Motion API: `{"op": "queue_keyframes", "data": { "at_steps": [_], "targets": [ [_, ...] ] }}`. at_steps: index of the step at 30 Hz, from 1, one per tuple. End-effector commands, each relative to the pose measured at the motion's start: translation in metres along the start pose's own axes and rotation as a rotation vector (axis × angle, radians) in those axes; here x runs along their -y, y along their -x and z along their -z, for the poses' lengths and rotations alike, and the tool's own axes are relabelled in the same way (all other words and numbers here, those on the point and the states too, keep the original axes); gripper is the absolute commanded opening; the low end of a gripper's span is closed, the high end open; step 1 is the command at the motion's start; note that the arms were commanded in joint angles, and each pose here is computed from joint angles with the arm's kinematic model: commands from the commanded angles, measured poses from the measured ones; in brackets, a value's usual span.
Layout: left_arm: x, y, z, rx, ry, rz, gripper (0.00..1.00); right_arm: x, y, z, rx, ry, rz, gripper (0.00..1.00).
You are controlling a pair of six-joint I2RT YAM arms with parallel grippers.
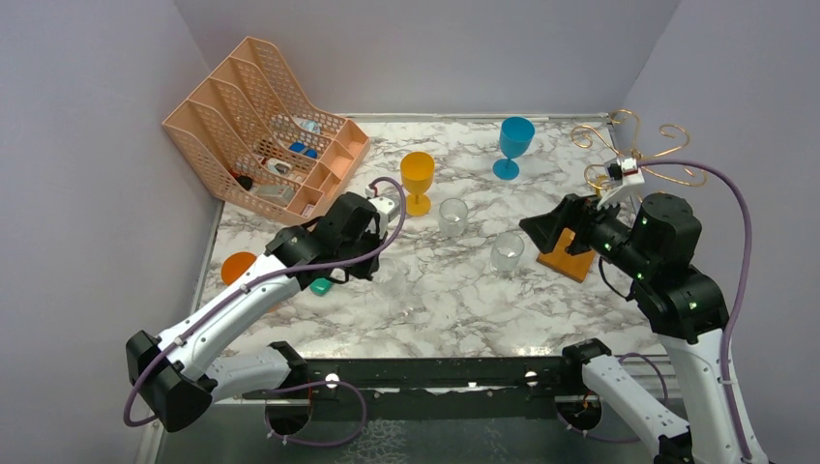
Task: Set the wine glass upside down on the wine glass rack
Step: Pick up the wine glass at the center of the board, then turn the wine glass upside down at the wine rack.
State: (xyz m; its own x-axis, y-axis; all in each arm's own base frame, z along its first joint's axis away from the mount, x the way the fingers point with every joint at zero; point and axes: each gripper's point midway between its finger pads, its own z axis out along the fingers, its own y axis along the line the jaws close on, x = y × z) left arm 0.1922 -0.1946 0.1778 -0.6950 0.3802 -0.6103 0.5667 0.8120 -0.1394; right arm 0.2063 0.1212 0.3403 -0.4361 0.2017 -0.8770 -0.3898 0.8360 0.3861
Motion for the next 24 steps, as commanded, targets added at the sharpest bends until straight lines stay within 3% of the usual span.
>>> {"op": "queue_keyframes", "data": {
  "at_steps": [1,12,18,24],
  "targets": [
    [-0.004,0.026,0.02,0.12,0.035,0.015,0.0,0.002,0.003,0.007,0.026,-0.021,0.018,0.97],
    [0.008,0.081,0.072,0.438,-0.031,0.101,0.0,-0.024,0.02,0.01,0.087,0.118,0.067,0.91],
    [0.021,0.105,0.106,0.691,-0.147,0.174,0.0,-0.022,0.039,0.003,0.16,0.083,-0.034,0.88],
    [0.016,0.12,0.141,0.851,-0.152,0.21,0.0,-0.032,0.029,-0.017,0.072,0.151,-0.127,0.78]
  ]
}}
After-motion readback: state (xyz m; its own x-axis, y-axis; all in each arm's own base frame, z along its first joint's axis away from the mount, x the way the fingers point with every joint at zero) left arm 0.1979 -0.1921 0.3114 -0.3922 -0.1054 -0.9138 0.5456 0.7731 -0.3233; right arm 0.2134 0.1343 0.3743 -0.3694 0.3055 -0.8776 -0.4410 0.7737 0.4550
